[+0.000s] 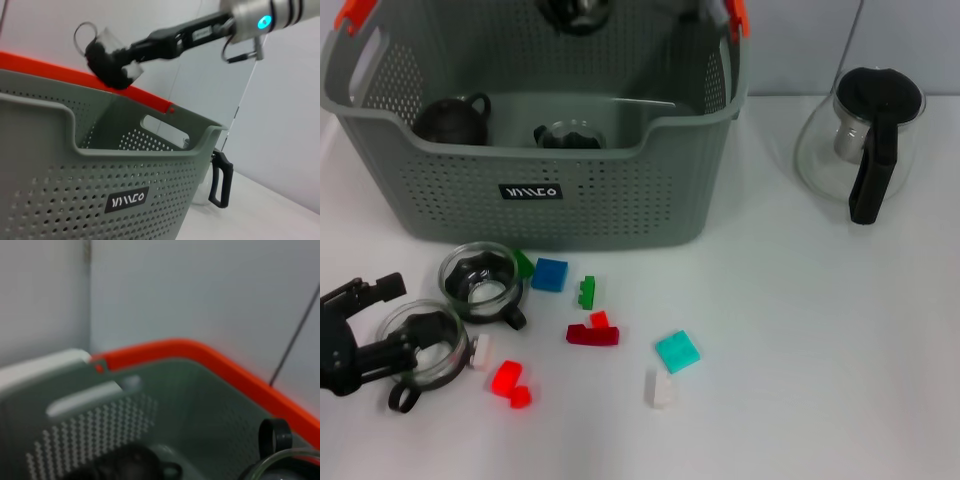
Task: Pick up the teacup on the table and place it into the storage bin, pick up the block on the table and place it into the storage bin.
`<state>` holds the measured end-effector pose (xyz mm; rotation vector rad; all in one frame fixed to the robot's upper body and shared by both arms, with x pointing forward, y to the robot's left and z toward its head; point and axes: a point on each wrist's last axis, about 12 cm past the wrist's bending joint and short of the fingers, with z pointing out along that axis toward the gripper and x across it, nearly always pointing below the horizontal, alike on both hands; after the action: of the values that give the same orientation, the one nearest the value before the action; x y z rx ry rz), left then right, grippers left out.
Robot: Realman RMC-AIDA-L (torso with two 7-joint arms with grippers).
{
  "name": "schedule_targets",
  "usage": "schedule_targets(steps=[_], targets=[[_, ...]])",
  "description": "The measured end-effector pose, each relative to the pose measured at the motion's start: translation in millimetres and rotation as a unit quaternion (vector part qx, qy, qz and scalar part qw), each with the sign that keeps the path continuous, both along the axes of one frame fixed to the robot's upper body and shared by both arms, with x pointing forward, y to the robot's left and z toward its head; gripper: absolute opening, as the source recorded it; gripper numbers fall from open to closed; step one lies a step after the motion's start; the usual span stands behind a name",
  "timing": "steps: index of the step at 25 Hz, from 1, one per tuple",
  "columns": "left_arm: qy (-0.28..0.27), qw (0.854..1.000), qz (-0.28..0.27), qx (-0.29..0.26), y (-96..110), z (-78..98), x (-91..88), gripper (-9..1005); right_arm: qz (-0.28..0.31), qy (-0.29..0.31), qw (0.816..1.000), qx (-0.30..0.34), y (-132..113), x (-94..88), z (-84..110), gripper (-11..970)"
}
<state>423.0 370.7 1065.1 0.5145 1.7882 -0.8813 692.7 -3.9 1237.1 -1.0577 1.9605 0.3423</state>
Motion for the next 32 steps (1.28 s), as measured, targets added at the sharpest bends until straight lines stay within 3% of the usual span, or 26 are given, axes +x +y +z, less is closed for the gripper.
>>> schedule_targets(steps=[5,11,32], targets=[[0.002,1.000,0.003,-0.003,-1.9,-2.7,0.4,914,-0.021,0.009,0.999,-0.026,-7.8,1.9,-29.8,58],[0.002,1.000,-0.002,0.000,-4.4,-2.9,5.5,913,-0.021,0.044,0.998,-0.032,-23.1,-2.3,-48.1,59],[0.004,1.000,-0.001,0.000,-5.5,-4.0,7.0,911,-0.003,0.061,0.996,-0.064,-26.4,-8.8,-57.1,128]])
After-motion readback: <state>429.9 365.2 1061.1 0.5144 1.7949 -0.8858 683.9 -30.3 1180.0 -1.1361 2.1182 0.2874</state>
